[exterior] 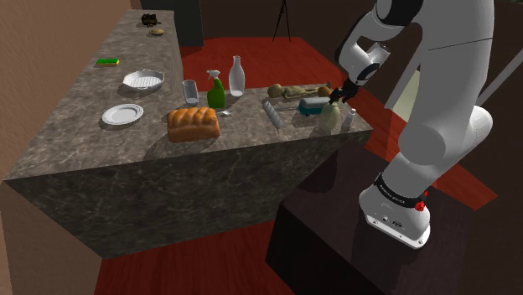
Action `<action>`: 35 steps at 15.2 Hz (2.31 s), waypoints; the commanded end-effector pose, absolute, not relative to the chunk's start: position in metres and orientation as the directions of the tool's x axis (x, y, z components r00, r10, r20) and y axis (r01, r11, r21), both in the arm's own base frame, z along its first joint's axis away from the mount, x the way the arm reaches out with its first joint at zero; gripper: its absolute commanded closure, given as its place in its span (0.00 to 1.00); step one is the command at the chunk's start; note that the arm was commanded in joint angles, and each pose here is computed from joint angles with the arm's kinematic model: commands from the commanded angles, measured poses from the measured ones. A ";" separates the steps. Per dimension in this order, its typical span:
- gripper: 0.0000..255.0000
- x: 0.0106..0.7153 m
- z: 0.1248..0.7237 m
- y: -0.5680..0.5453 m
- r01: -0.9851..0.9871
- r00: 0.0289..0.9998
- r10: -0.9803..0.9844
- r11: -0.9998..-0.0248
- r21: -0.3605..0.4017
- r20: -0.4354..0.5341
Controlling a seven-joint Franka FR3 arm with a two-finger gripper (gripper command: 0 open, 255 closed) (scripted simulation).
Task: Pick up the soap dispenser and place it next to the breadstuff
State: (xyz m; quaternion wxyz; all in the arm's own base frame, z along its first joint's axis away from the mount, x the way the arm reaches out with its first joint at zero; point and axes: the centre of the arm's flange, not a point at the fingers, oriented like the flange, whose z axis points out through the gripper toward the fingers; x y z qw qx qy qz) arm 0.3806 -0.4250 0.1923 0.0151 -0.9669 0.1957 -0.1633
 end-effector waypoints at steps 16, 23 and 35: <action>1.00 0.381 0.202 -0.425 -0.373 0.870 -0.383 -0.923 -0.093 0.310; 1.00 0.381 0.239 -0.425 -0.373 0.870 -0.383 -0.923 -0.093 0.310; 1.00 0.381 0.303 -0.425 -0.373 0.870 -0.383 -0.923 -0.093 0.310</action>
